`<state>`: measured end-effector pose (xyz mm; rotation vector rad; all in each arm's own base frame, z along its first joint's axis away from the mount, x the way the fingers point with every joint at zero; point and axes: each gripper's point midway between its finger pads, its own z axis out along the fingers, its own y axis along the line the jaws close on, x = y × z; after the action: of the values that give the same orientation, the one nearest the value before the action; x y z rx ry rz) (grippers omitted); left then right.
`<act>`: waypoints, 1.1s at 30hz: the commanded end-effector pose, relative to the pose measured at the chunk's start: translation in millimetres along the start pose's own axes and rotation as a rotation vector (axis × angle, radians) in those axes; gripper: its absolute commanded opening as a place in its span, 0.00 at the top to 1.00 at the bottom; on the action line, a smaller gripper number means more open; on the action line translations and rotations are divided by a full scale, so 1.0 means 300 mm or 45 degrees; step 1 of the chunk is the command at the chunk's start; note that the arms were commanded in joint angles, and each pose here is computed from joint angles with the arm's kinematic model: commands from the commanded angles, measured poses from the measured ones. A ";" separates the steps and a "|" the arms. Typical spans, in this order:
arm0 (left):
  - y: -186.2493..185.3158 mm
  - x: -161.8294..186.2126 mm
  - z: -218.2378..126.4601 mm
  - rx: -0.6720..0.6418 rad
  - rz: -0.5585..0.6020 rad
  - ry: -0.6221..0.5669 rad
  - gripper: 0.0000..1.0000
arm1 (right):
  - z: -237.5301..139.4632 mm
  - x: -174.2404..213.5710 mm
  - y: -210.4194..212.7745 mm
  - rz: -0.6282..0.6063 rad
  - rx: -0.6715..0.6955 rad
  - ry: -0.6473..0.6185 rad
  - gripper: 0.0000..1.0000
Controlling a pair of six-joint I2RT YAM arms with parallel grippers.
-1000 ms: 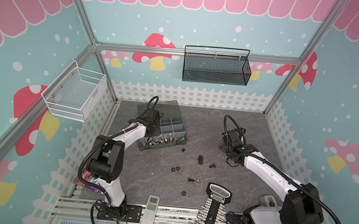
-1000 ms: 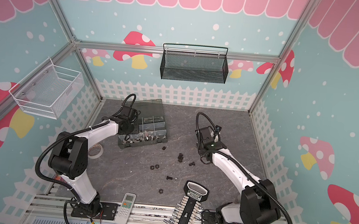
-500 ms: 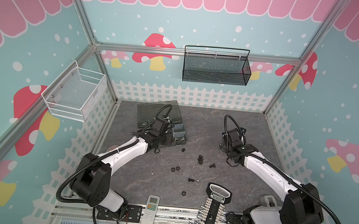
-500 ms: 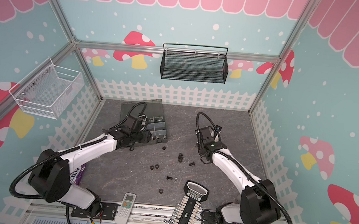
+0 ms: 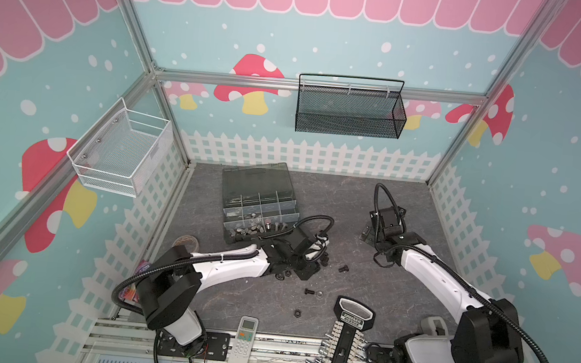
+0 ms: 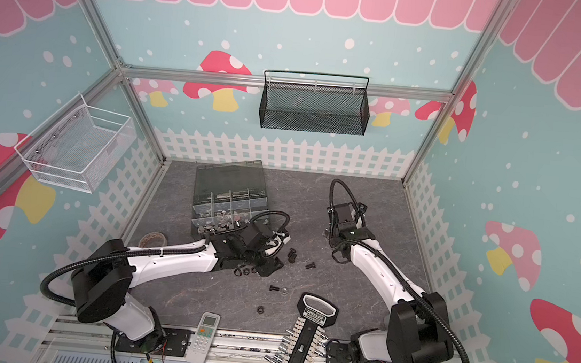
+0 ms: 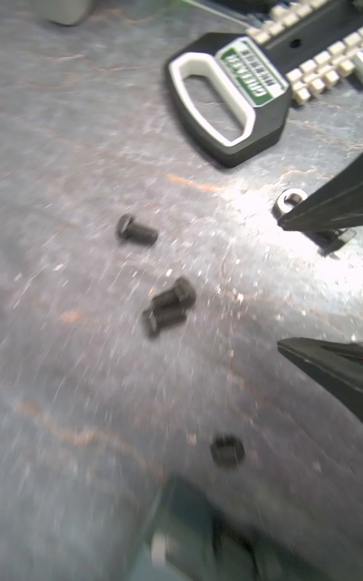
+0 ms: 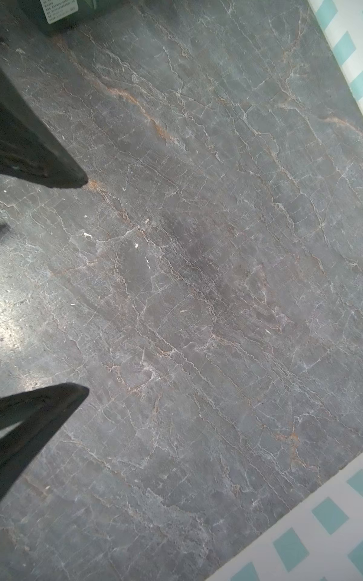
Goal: Sort the screws and nuts into containers
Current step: 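Move the left gripper back to the loose nuts beside the black bolts, then close the left gripper on a silver hex nut and lift it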
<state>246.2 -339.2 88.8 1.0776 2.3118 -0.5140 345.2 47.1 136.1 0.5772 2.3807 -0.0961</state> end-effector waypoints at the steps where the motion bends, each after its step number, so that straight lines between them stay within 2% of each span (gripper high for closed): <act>1: -0.081 -0.011 0.031 0.068 0.175 0.028 0.44 | 0.023 0.030 -0.026 -0.018 0.003 0.054 0.02; 6: -0.157 0.054 0.084 0.092 0.307 0.144 0.45 | 0.039 0.037 -0.072 -0.004 0.024 0.077 0.02; 14: -0.192 0.137 0.126 0.103 0.370 0.284 0.45 | 0.050 0.038 -0.107 0.032 0.014 0.082 0.02; 23: -0.188 0.163 0.155 0.096 0.380 0.333 0.47 | 0.056 0.048 -0.114 0.045 0.005 0.086 0.02; 33: -0.160 0.209 0.182 0.050 0.380 0.411 0.54 | 0.053 0.045 -0.121 0.056 0.008 0.074 0.02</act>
<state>192.9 -365.3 20.6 1.5416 2.3440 -0.3407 333.4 18.9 109.3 0.6330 2.4399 -0.0712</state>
